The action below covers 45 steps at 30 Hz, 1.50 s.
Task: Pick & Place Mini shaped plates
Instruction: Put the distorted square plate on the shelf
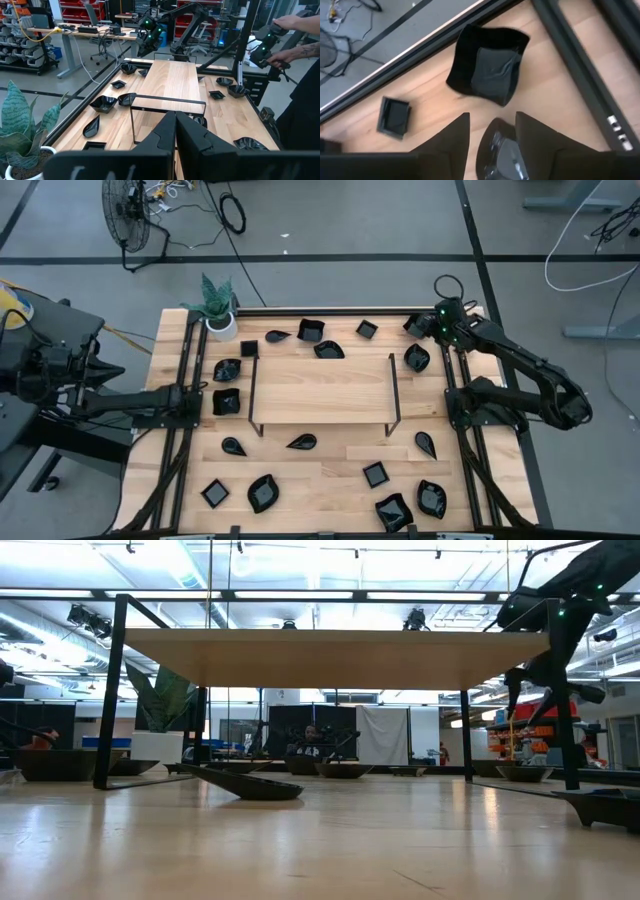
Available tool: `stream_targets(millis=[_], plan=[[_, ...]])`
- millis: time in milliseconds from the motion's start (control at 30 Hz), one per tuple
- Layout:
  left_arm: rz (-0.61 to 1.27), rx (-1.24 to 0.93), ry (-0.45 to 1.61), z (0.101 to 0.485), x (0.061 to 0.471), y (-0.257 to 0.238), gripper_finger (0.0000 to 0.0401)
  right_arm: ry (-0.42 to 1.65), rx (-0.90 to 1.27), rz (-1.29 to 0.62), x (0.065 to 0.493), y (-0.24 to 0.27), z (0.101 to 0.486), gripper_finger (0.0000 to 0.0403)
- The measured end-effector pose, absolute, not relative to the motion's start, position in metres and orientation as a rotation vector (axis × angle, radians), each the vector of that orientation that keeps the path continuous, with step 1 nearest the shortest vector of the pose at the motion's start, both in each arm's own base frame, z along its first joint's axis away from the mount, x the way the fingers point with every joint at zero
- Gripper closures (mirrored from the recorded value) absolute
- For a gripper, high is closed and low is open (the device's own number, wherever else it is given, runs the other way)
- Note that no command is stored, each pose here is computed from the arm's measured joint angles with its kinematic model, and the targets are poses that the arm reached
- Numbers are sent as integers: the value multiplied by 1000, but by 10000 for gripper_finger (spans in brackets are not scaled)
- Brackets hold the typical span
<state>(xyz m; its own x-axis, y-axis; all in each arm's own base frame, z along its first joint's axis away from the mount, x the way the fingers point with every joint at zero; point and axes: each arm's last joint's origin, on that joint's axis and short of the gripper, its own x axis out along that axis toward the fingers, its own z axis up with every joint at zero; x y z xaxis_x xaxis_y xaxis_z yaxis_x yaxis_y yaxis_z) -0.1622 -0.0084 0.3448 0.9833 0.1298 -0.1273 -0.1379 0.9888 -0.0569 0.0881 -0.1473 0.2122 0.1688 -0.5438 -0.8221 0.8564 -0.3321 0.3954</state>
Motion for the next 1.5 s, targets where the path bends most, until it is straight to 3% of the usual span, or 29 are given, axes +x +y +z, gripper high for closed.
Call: stream_targets(millis=[1500], plan=[[134, -66, 124, 345, -162, -8, 383, 439, 1265, -1696, 106, -181, 164, 248]])
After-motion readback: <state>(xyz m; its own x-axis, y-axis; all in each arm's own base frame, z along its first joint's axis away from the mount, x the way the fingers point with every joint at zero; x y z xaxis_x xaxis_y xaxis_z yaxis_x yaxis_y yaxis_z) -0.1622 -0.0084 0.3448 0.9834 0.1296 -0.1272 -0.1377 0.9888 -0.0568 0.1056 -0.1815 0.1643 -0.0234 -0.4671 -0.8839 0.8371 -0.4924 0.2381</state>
